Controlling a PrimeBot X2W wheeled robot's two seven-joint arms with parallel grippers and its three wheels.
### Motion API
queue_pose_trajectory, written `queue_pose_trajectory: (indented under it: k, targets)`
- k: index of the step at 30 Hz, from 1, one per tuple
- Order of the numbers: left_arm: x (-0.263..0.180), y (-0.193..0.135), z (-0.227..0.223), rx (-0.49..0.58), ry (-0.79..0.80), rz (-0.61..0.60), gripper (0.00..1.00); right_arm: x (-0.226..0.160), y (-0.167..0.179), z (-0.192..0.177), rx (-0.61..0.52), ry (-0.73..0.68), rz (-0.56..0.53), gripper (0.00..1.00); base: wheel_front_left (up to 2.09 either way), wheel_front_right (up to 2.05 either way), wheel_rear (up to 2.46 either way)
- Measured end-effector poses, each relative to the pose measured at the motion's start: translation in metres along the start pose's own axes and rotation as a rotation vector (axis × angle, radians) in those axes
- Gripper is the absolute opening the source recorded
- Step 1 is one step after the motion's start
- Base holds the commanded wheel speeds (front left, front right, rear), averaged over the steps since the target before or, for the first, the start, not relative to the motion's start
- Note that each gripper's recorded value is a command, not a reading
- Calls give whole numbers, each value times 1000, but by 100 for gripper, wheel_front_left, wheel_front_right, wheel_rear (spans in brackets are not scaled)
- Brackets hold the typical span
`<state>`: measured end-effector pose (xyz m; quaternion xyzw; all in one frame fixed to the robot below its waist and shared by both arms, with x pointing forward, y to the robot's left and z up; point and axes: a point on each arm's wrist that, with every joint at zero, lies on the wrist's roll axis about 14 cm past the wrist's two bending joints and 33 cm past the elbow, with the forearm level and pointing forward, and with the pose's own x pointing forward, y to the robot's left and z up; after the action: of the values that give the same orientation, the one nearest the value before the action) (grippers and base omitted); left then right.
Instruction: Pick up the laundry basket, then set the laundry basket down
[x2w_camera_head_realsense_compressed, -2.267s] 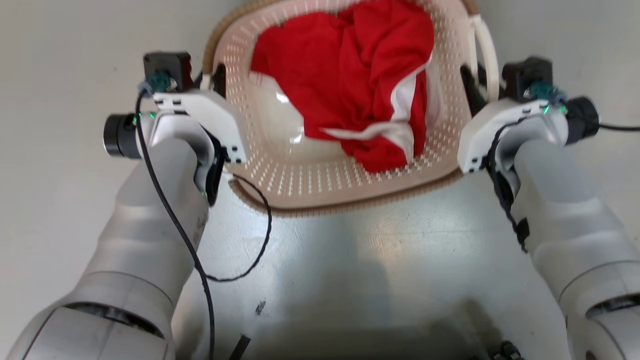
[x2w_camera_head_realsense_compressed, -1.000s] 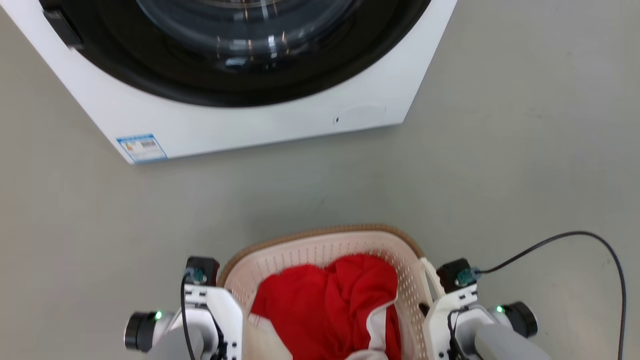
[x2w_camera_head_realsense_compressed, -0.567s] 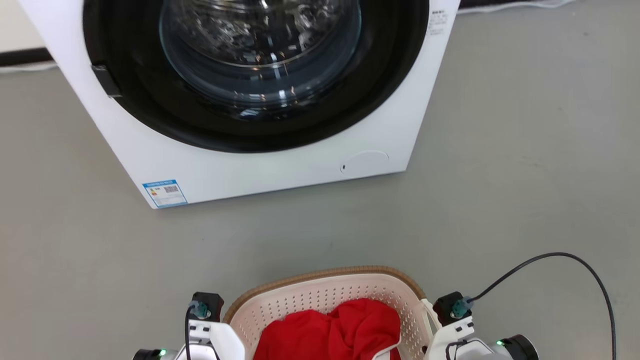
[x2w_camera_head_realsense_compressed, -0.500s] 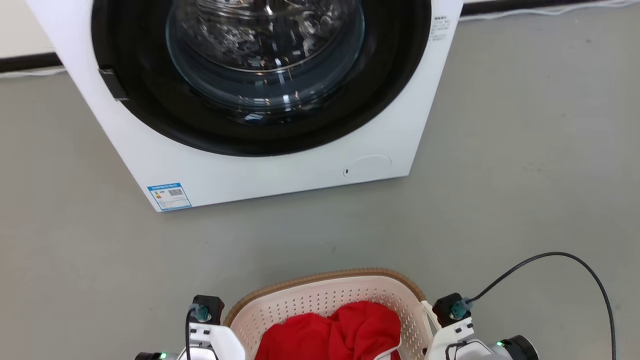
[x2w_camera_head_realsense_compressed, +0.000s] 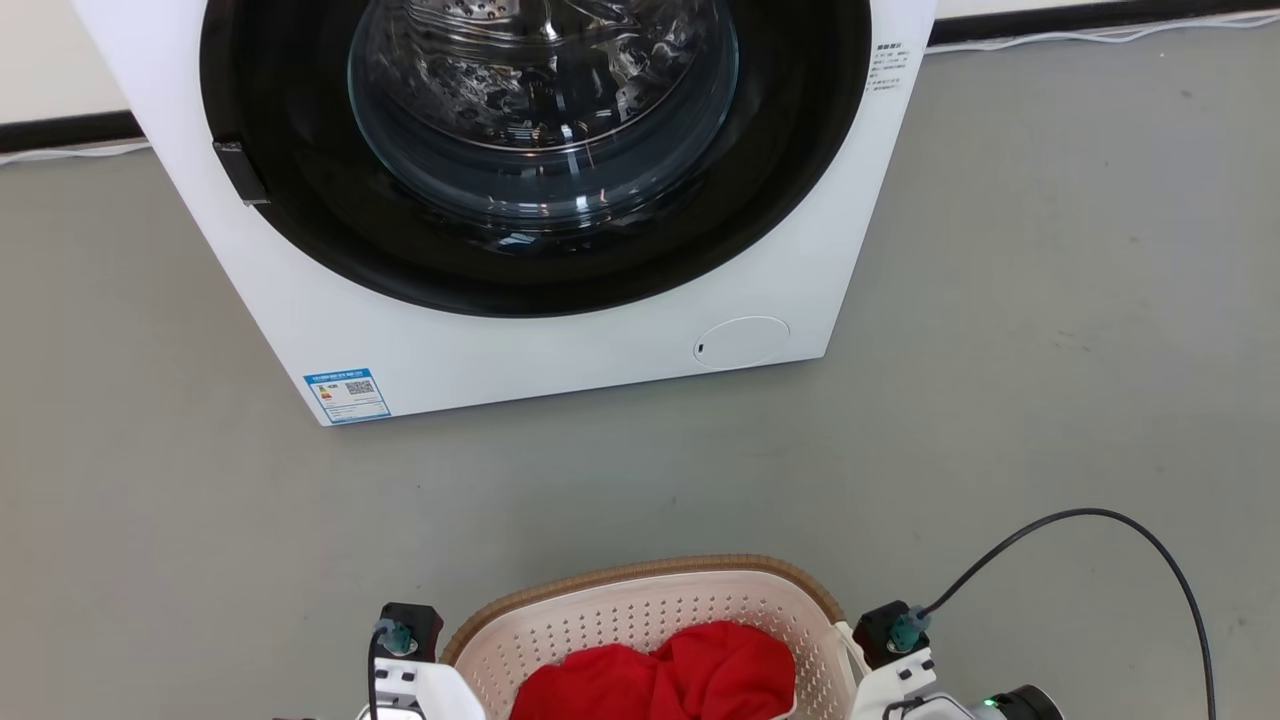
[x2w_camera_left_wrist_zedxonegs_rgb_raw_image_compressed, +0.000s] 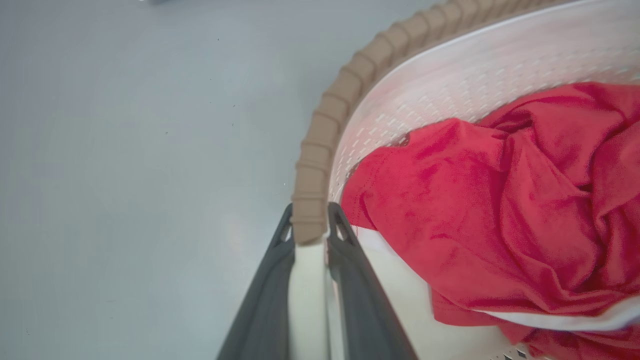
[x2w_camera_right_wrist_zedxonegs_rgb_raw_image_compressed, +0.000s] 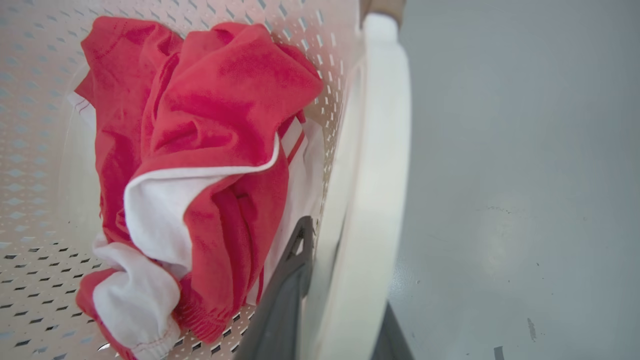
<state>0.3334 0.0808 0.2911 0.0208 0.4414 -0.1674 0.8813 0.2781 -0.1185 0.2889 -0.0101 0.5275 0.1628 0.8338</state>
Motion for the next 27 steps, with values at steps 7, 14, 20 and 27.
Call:
queue_pose_trajectory:
  k: [7, 14, 20, 27]
  targets:
    - [2, 0, -2, -11, 7, -2, 0, 1, 1, -3, 4, 11, 5, 0, 0, 0, 0]
    - [2, 0, 0, -5, 1, 0, 0, 1, 2, -3, 3, 8, 9, 0, 0, 0, 0]
    - [0, 0, 0, -3, -3, 1, 0, 0, 3, -3, -2, 7, 9, 0, 0, 0, 0]
    - [-1, 0, 0, -9, -8, 1, 0, -1, 4, -3, 9, 4, 13, 0, 0, 0, 0]
